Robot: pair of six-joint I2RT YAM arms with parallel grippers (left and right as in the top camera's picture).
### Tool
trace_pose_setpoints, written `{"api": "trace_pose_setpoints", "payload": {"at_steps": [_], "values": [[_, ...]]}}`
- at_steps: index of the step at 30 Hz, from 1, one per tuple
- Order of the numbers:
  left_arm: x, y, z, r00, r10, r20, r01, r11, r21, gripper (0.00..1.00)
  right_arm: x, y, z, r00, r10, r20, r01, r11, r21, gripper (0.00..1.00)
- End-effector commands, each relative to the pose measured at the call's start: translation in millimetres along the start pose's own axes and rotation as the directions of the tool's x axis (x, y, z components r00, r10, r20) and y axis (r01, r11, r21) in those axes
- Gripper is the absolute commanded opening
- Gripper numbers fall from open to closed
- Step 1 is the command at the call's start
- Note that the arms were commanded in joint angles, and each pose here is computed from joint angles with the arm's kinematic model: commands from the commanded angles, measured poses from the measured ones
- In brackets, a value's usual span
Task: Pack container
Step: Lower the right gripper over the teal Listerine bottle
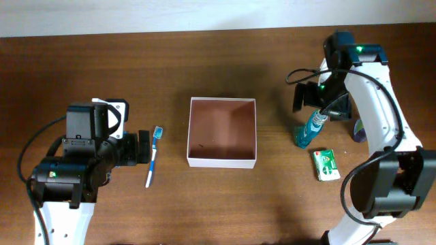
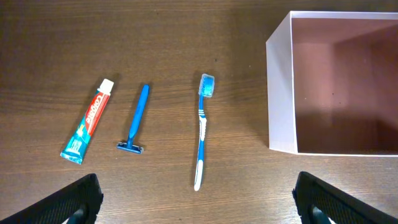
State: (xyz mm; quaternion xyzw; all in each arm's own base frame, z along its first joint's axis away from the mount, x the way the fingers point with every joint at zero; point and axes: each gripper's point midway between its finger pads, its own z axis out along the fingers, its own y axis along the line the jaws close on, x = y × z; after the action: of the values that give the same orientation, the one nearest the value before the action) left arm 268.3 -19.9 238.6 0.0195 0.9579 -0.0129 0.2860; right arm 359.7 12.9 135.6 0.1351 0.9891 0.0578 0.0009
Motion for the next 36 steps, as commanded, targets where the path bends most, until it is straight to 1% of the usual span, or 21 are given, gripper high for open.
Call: {"api": "trace_pose_setpoints", "payload": {"at_steps": [1, 7, 16, 23, 30, 31, 35, 36], "values": [[-5.9, -1.3, -5.7, 1.000, -0.010, 0.021, 0.009, 1.000, 0.008, 0.99, 5.5, -13.4, 18.4, 0.998, 0.049, -0.045, -0.048, 0.999, 0.007, 0.98], [-5.9, -1.3, -5.7, 1.000, -0.009, 0.021, 0.009, 1.000, 0.008, 1.00, 21.0, -22.1, 52.5, 0.994, 0.041, -0.099, -0.039, 0.999, 0.020, 0.99], [-6.0, -1.3, -5.7, 1.000, -0.010, 0.021, 0.009, 1.000, 0.008, 0.99, 18.8, -22.0, 54.3, 0.996, 0.032, -0.087, -0.031, 0.999, 0.017, 0.99], [-5.9, -1.4, -5.7, 1.000, -0.009, 0.021, 0.009, 1.000, 0.008, 0.99, 7.2, -16.0, 25.2, 1.000, 0.019, 0.010, -0.019, 1.000, -0.007, 0.99], [-6.0, -1.4, -5.7, 1.000, -0.009, 0.021, 0.009, 1.000, 0.008, 0.99, 6.4, -14.7, 16.1, 1.000, 0.018, 0.024, -0.018, 1.000, -0.011, 1.00], [-6.0, -1.2, -5.7, 1.000, -0.010, 0.021, 0.009, 1.000, 0.008, 0.99, 4.9, -13.8, 11.5, 0.999, 0.017, 0.033, -0.016, 1.000, -0.013, 0.98], [-6.0, -1.3, -5.7, 1.000, -0.010, 0.021, 0.009, 1.000, 0.008, 0.99, 3.1, -12.1, 1.3, 0.999, 0.015, 0.048, -0.014, 1.000, -0.017, 0.96], [-6.0, -1.4, -5.7, 1.000, -0.009, 0.021, 0.009, 1.000, 0.008, 1.00, 3.6, -12.2, 1.4, 0.999, 0.015, 0.046, -0.014, 1.000, -0.016, 0.94]]}}
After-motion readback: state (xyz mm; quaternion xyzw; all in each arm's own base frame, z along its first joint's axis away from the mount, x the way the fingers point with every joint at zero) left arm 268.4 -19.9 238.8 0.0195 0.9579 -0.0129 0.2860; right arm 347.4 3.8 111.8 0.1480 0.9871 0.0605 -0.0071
